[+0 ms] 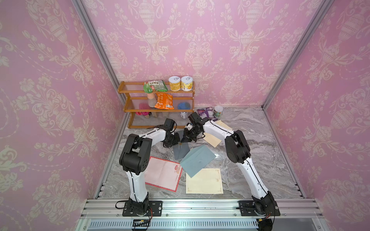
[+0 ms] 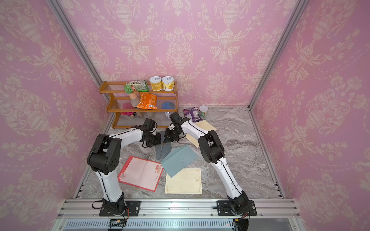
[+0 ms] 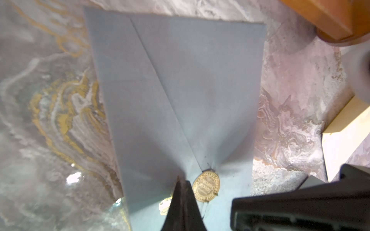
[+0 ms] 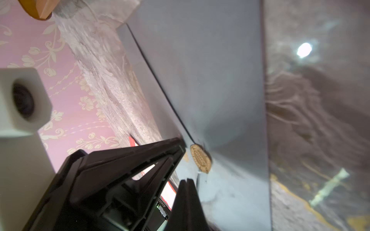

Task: Fold the letter paper in half and place it into the envelope
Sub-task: Fold the envelope flap on the envelope.

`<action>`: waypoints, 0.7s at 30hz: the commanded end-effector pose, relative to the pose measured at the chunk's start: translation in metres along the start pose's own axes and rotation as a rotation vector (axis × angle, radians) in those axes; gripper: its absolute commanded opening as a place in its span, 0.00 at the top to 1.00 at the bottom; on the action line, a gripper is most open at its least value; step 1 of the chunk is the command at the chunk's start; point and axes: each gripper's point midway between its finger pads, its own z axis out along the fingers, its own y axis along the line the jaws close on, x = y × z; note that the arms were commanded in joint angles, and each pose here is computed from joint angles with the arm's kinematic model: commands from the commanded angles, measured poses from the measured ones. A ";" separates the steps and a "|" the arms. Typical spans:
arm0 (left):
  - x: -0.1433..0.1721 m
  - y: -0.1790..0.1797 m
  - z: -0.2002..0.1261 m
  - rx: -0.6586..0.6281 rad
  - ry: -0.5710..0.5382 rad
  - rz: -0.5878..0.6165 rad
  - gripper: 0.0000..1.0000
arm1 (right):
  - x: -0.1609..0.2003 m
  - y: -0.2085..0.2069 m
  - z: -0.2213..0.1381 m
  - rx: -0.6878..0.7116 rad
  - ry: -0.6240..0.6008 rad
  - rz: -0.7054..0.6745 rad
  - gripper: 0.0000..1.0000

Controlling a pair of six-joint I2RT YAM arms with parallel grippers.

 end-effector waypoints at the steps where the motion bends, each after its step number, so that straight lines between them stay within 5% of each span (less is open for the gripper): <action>1: 0.035 0.031 0.025 -0.112 0.130 -0.040 1.00 | 0.001 -0.003 0.015 0.004 0.026 -0.011 1.00; 13: 0.033 0.029 0.025 -0.103 0.124 -0.060 1.00 | 0.000 -0.058 0.031 0.196 0.027 0.016 1.00; 21: 0.037 0.035 0.023 -0.124 0.128 -0.057 1.00 | -0.001 -0.106 0.004 0.448 -0.015 0.015 1.00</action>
